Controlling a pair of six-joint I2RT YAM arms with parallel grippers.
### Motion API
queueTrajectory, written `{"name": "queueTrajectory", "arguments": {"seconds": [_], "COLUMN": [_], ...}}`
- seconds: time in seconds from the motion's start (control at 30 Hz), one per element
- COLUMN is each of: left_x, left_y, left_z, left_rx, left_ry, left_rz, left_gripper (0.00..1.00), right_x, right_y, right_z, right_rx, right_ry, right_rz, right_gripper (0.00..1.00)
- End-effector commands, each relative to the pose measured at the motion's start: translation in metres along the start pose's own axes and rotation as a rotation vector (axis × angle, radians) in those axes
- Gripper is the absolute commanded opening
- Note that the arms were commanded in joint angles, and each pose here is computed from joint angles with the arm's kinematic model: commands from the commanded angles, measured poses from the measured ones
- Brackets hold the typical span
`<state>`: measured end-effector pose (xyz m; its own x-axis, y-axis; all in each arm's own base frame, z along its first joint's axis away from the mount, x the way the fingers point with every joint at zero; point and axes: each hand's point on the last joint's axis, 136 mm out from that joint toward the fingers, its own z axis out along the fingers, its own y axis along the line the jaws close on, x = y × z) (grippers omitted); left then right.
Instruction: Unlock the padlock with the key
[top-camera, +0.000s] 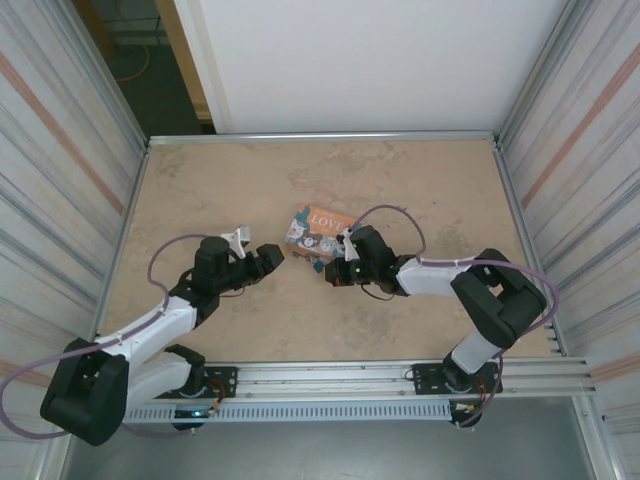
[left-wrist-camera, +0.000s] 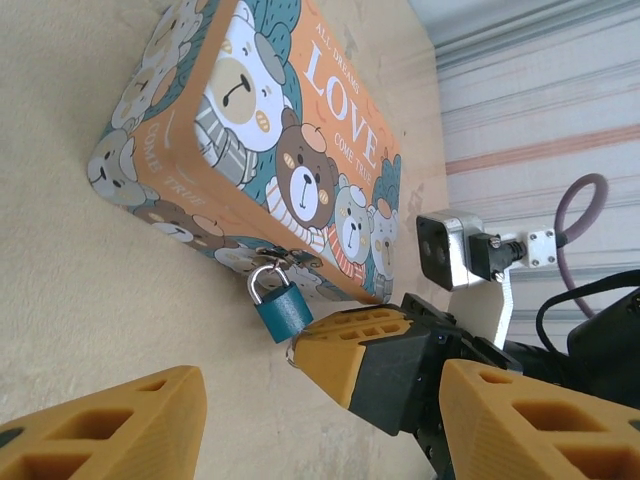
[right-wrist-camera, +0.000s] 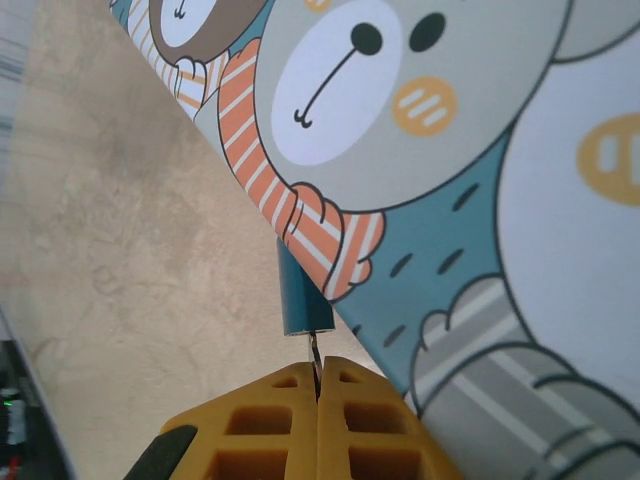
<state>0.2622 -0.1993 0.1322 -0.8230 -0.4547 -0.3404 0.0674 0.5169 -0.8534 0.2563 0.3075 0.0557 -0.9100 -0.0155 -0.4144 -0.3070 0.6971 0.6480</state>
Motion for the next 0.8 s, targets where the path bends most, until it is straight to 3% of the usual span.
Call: {"name": "queueTrajectory", "arguments": {"seconds": [0.0, 0.37, 0.77], "left_x": [-0.004, 0.008, 0.009], "left_y": [-0.004, 0.006, 0.003], "left_z": [-0.003, 0.006, 0.018], "left_rx": [0.046, 0.095, 0.136], "left_ry": [-0.037, 0.007, 0.045], "left_rz": [-0.087, -0.296, -0.341], "left_gripper": [0.65, 0.63, 0.63], "right_x": [-0.009, -0.014, -0.018], "right_y": [0.021, 0.029, 0.033], "right_z": [-0.005, -0.004, -0.005], "right_rx": [-0.073, -0.107, -0.119], "right_ry": [-0.001, -0.012, -0.019], "right_rz": [0.086, 0.15, 0.162], "right_gripper": [0.0, 0.0, 0.0]}}
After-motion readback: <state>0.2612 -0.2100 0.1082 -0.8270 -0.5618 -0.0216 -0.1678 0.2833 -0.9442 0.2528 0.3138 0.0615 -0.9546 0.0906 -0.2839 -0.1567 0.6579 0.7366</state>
